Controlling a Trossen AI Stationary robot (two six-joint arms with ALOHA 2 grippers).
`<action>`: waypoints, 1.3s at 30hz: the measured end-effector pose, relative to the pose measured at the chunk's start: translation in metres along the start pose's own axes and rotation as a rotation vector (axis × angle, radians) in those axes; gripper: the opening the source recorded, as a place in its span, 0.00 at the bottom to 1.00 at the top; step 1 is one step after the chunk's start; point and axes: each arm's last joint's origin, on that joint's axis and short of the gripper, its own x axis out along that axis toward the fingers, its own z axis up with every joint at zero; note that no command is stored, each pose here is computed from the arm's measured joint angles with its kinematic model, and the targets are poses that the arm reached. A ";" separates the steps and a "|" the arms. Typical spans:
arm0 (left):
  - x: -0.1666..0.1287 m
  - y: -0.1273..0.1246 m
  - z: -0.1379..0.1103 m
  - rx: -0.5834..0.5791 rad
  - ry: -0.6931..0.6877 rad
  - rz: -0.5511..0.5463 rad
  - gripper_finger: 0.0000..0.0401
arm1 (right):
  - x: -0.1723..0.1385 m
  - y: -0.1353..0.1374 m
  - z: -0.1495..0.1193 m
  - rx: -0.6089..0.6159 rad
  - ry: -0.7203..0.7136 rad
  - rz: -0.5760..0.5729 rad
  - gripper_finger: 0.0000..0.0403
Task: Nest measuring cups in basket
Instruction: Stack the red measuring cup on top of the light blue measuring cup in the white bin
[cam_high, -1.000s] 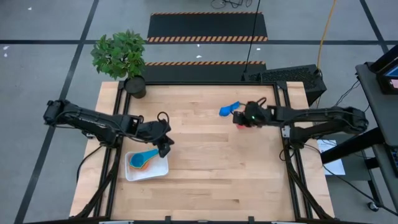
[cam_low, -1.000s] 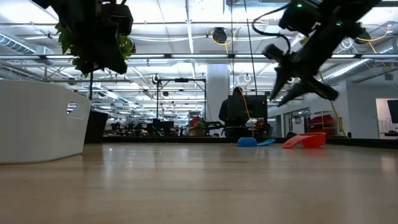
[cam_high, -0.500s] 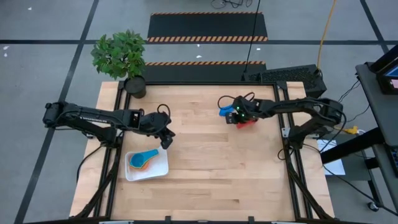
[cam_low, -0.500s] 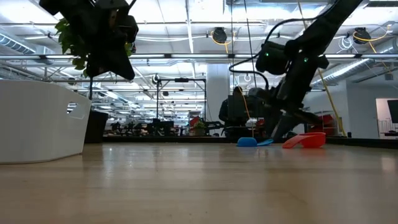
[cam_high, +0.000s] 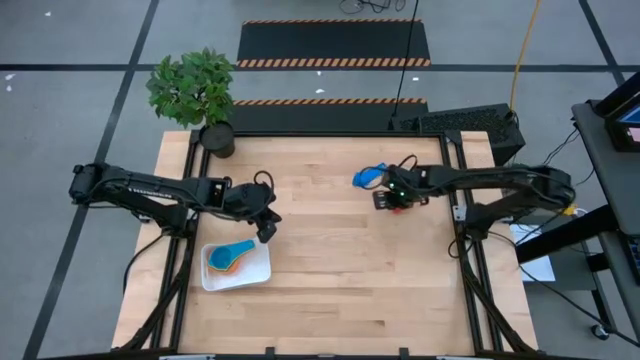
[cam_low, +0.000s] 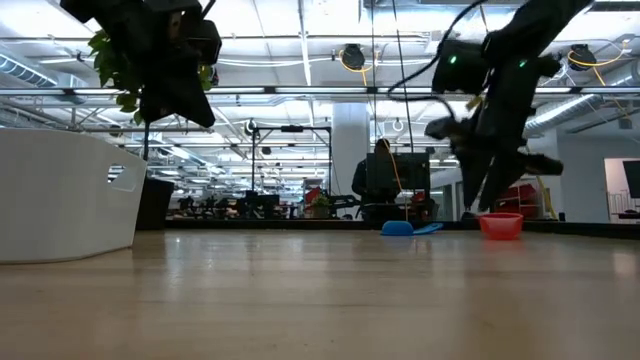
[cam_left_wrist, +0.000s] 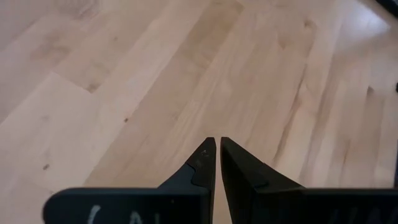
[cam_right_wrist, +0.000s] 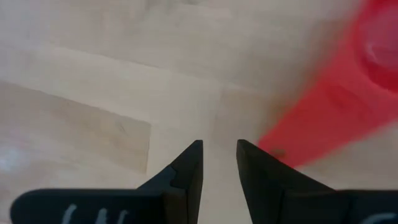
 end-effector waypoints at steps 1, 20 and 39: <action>0.000 0.000 0.000 0.015 0.000 0.000 0.06 | -0.006 -0.001 -0.004 0.018 -0.012 -0.002 0.22; 0.000 -0.001 -0.001 0.123 0.032 -0.039 0.06 | -0.040 -0.007 -0.036 0.454 -0.168 0.055 0.47; 0.000 0.000 -0.008 0.135 0.130 -0.085 0.06 | -0.009 -0.015 -0.038 0.331 -0.216 -0.257 0.90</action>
